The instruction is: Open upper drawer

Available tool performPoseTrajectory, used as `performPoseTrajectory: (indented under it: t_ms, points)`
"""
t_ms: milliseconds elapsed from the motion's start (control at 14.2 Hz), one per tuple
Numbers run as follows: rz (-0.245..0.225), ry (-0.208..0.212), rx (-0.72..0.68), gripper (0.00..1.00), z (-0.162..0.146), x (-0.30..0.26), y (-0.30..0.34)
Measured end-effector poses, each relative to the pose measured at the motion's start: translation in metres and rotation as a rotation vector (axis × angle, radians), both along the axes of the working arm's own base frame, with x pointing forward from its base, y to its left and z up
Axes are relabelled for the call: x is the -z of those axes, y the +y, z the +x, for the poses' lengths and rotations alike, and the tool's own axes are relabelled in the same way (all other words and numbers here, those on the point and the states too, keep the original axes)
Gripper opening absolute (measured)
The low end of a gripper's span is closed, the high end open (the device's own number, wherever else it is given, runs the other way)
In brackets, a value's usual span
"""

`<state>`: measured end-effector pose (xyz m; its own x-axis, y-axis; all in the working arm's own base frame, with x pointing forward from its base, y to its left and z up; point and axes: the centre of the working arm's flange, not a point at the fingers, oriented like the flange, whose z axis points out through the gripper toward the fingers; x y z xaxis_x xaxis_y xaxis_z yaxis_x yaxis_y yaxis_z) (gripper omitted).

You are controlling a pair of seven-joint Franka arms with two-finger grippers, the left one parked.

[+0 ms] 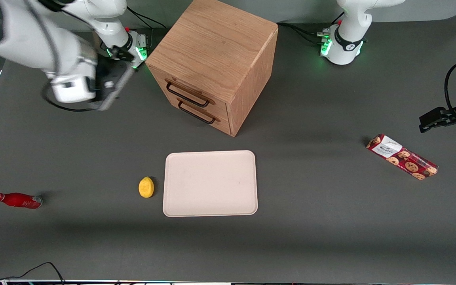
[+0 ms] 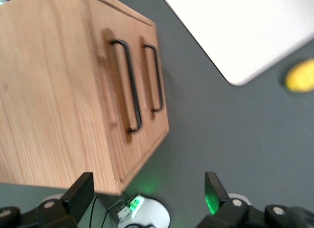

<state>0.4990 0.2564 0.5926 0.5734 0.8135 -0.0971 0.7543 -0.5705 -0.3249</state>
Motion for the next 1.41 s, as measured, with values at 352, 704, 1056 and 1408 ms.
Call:
performPoseTrajectory:
  t_ms: [352,704,1056,1408]
  points:
    - [0.074,-0.037,-0.023,1.0,0.023,0.093,0.032]
    - [0.093,0.068,-0.012,1.0,0.028,0.174,0.042]
    - [0.154,0.131,0.011,1.0,0.013,0.178,0.053]
    - [0.159,0.128,0.044,1.0,0.0,0.192,0.051]
